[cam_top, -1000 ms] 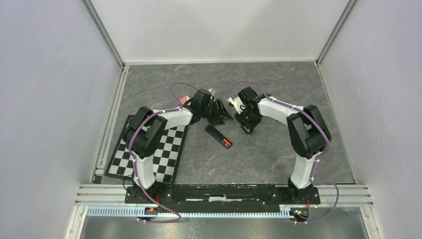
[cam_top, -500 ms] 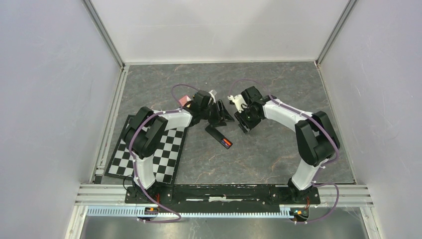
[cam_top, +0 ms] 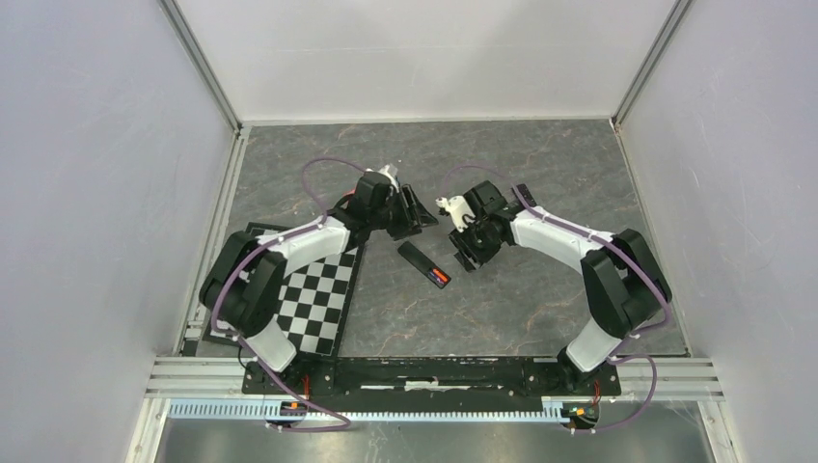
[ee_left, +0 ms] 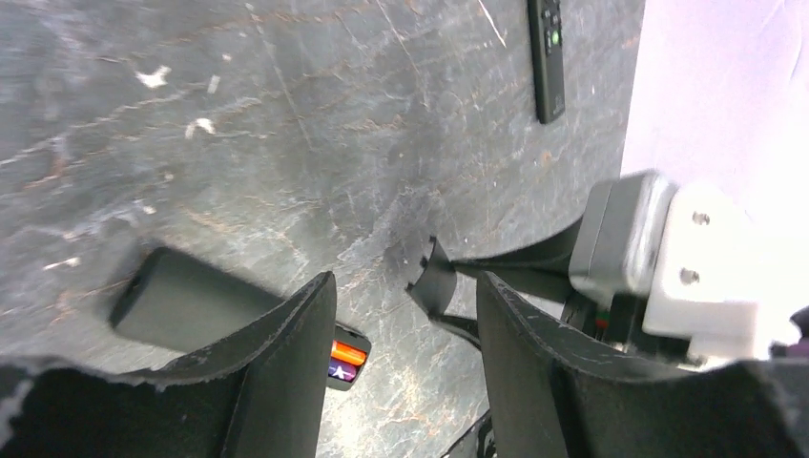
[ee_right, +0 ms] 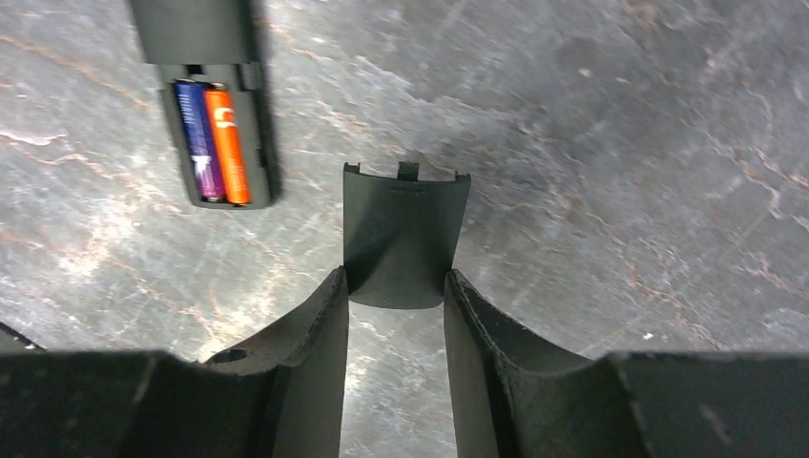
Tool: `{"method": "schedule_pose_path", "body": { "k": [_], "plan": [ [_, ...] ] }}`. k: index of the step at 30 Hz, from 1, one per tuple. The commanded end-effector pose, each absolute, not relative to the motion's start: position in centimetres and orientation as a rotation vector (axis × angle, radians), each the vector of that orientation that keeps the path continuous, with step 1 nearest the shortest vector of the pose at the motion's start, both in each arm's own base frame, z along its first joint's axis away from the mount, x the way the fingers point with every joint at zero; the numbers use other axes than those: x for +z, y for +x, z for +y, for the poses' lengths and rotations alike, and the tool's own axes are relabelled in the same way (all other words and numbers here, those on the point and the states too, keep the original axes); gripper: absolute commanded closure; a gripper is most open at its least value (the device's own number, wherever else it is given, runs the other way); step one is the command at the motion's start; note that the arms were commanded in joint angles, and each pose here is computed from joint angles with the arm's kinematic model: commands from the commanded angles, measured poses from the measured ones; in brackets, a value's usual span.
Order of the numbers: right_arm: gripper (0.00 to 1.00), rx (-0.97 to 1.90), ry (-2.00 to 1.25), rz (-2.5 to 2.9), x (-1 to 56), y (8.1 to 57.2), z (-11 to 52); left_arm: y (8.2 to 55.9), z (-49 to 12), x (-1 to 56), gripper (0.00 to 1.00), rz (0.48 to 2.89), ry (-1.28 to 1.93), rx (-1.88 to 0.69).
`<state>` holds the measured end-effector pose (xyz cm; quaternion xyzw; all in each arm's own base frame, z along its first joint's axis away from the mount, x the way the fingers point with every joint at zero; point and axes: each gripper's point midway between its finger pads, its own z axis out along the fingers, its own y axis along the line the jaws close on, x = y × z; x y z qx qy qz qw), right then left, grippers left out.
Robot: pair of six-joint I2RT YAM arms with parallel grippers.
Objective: Load the batteries into the remote control
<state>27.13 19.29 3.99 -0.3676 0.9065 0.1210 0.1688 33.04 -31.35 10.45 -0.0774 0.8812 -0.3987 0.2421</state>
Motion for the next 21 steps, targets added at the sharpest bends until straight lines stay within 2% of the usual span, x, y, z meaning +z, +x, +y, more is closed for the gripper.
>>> {"method": "schedule_pose_path", "body": {
  "k": [1,7,13,19,21],
  "plan": [
    [0.58,0.42,-1.058,2.492,5.6,26.6,22.1,33.7,-27.3,10.4,0.38,2.404,-0.322,-0.897],
    [0.58,0.418,-1.096,2.479,5.8,25.6,24.9,34.0,-22.9,8.6,0.37,2.414,-0.482,-0.755],
    [0.55,0.318,-0.998,2.489,6.4,26.7,25.6,34.2,-21.6,8.1,0.37,2.414,-0.506,-0.736],
    [0.31,0.129,-0.665,2.41,9.6,32.7,24.3,34.5,-21.6,9.3,0.36,2.386,-0.476,-0.748],
    [0.26,0.112,-0.606,2.403,9.6,34.2,24.1,34.5,-21.5,9.6,0.35,2.379,-0.472,-0.746]
  ]
}}
